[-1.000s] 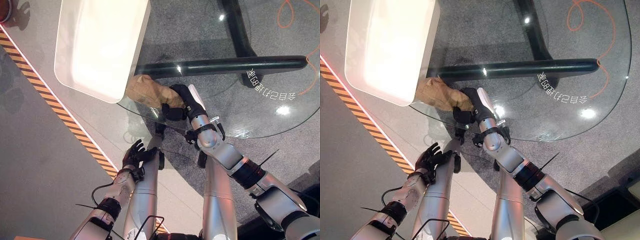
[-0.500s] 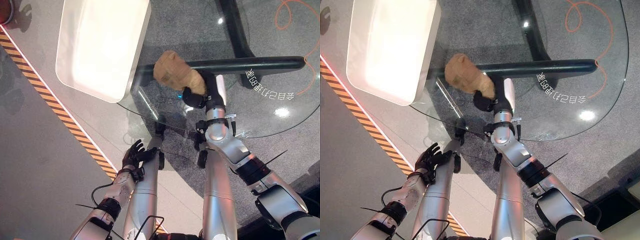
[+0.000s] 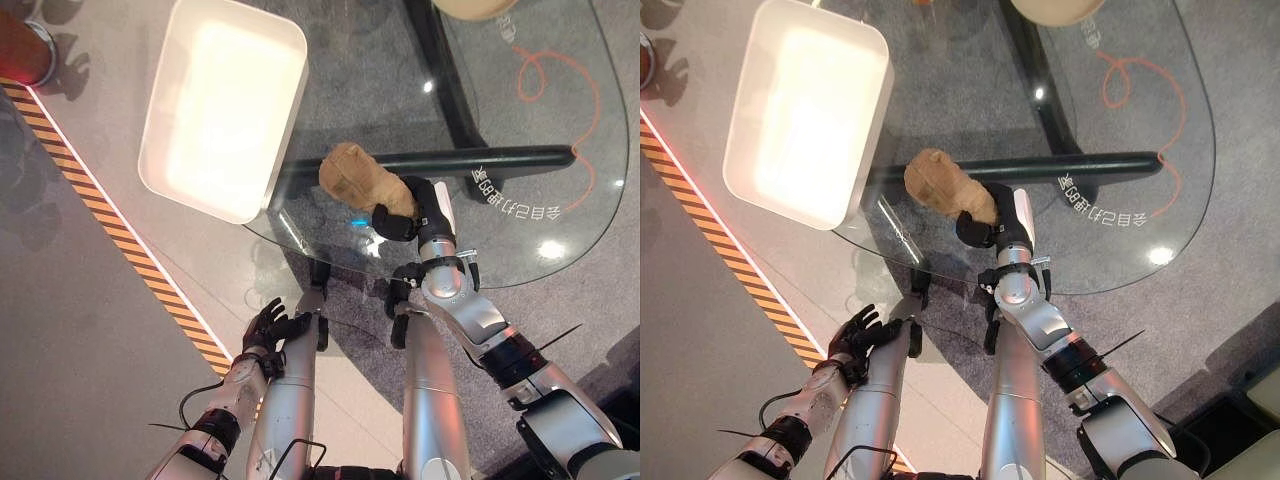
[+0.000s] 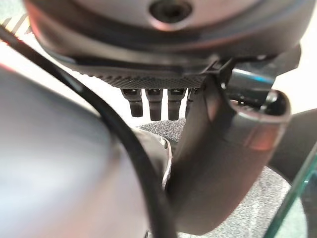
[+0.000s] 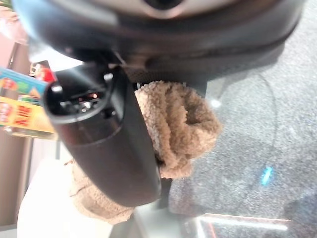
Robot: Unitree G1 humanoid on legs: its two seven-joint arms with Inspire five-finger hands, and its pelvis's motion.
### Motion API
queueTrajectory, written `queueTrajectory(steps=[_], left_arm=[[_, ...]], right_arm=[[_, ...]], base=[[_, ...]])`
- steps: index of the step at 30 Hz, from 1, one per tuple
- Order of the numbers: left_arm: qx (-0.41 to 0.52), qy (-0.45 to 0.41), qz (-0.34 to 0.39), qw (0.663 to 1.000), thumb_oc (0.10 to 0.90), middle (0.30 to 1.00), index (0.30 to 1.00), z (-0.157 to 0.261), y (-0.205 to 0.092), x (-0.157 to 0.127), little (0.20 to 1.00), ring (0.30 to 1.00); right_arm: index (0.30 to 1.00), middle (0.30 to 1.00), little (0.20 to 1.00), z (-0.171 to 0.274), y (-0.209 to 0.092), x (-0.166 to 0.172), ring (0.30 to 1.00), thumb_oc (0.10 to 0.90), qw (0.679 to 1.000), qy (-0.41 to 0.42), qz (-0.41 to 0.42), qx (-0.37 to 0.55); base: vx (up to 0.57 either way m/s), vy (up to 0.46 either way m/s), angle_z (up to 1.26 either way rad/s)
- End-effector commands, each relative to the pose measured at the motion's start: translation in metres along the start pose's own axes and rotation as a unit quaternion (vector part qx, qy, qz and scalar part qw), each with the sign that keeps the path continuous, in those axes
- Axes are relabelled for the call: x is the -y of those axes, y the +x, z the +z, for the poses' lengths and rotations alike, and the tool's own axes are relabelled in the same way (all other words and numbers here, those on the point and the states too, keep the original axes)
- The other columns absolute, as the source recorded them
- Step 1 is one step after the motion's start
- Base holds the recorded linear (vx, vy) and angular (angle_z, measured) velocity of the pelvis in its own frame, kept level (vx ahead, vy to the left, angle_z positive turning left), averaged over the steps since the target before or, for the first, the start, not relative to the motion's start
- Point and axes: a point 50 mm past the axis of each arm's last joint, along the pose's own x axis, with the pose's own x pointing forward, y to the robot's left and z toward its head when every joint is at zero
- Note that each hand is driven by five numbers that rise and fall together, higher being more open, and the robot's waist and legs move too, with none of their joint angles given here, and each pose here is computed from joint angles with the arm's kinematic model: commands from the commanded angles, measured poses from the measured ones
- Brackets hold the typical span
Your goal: Wipe the table with a cloth and put it in the basket.
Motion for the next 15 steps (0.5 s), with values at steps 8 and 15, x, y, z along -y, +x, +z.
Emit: queueTrajectory(steps=[8,15], left_arm=[[-0.016,-0.034,-0.023,0.999,0.800,0.900,0.900,-0.033,-0.024,-0.026,0.900,0.900],[0.022,-0.083,-0.066,0.994,0.800,0.900,0.900,-0.006,-0.035,-0.019,0.900,0.900]], right_arm=[[0.300,0.300,0.200,0.045,-0.006,0.014,0.300,0.100,0.987,0.114,0.003,0.117],[0.300,0.300,0.200,0.006,-0.019,0.022,0.300,0.100,0.985,0.157,-0.012,0.070]], base=[[-0.02,-0.027,0.02],[0.00,-0.045,0.08]])
